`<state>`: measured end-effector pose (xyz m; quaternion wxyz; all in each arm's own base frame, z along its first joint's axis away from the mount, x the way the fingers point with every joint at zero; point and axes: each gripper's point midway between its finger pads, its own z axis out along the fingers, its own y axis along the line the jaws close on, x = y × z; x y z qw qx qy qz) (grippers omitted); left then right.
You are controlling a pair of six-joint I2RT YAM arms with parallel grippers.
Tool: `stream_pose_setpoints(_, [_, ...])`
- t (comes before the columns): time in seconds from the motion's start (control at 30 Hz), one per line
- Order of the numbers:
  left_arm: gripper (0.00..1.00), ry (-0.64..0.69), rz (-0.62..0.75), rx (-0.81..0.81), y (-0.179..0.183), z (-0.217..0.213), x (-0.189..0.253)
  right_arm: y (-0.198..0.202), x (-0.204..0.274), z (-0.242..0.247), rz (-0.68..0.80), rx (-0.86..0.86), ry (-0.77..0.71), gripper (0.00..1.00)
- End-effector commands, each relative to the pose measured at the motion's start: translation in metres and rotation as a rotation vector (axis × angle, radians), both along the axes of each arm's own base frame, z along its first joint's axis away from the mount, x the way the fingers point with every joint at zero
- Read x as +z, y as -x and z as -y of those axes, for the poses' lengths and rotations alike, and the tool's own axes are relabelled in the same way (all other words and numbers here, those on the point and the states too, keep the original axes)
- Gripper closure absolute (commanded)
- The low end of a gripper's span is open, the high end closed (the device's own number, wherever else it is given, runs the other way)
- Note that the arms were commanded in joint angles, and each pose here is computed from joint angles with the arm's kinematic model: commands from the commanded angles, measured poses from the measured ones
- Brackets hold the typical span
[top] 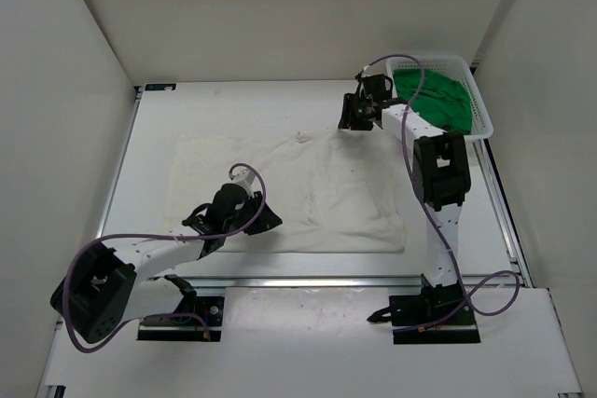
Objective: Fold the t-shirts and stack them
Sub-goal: Grap the side of the flattened tshirt furthest away from the robot with both arms
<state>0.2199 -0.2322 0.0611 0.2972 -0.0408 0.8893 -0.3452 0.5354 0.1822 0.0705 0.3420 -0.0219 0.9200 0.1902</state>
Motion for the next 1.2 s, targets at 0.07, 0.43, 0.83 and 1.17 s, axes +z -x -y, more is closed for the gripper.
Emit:
stream_pose_setpoints(0.07, [0.67, 0.029, 0.016, -0.009, -0.005, 0.004, 0.005, -0.008, -0.007, -0.01, -0.028, 0.072, 0.066, 0.55])
stream_pose_setpoints(0.43, [0.67, 0.016, 0.02, -0.019, -0.005, 0.009, 0.003, 0.022, 0.01, -0.038, 0.012, 0.109, 0.134, 1.0])
stream_pose_setpoints(0.83, [0.67, 0.04, 0.051, 0.052, -0.013, -0.015, 0.011, 0.177, 0.019, -0.05, 0.158, 0.074, 0.182, 0.98])
stream_pose_setpoints(1.17, [0.66, 0.037, 0.067, 0.102, -0.017, -0.036, 0.014, 0.238, 0.034, -0.038, 0.126, 0.155, 0.002, 0.72])
